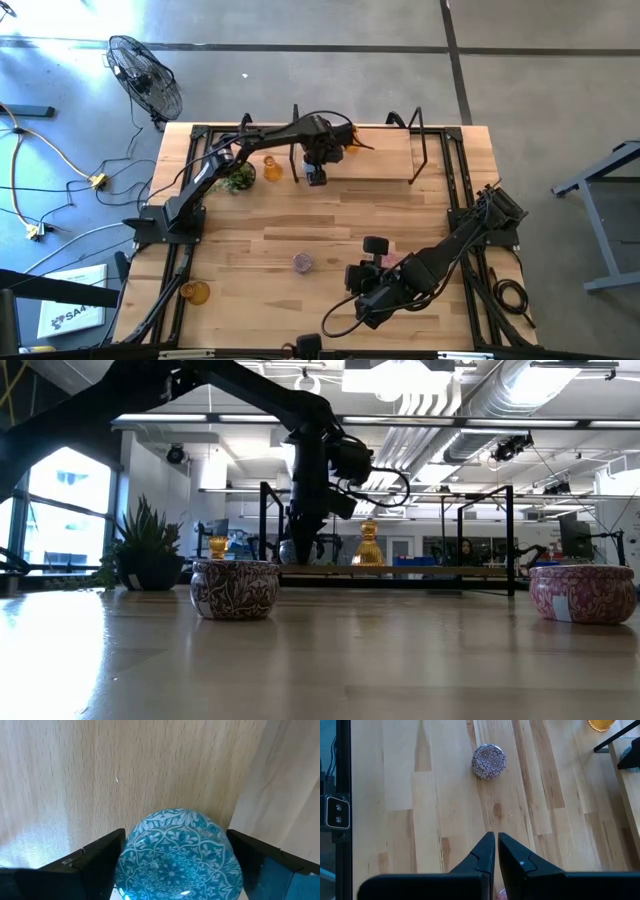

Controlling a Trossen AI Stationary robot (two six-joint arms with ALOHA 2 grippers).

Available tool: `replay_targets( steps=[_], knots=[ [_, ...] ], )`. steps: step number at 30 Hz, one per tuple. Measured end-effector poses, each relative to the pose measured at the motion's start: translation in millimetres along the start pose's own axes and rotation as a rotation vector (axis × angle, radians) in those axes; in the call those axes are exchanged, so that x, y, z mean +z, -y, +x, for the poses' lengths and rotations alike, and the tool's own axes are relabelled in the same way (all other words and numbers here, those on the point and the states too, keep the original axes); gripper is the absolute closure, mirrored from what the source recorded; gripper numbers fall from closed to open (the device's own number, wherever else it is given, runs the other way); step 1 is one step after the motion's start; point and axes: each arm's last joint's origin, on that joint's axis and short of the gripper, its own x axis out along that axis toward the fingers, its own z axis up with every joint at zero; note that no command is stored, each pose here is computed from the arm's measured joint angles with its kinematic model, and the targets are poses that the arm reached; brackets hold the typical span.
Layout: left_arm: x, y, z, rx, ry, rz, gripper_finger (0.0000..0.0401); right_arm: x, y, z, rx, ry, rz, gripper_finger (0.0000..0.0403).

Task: Pick & Place candle stick holders
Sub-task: Put the blue scented candle on the shelf, then put the top yellow candle holder on the shelf aligned with the other yellow candle holder

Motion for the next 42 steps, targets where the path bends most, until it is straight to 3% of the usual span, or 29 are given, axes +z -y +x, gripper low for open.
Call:
replay_targets(
  steps=[21, 28, 34, 42],
  knots=[
    [0, -1, -4, -0.006, 0.015, 0.021, 0.0068, -5, -7, -5, -0.001, 0.017, -0.019, 0.0386],
    [5, -1, -28, 0.016, 0.152, 0.009, 0.0068, -6, -7, -5, -0.006, 0.014, -0.022, 0.0387],
    [2, 3, -34, -0.065, 0.159, 0.041, 0.0068, -7, -8, -6, -0.006, 0.012, -0.014, 0.0387],
    [-2, 8, -42, -0.081, 0.158, 0.056, 0.0068, -8, -8, -6, -0.009, 0.011, -0.010, 0.0387]
  ],
)
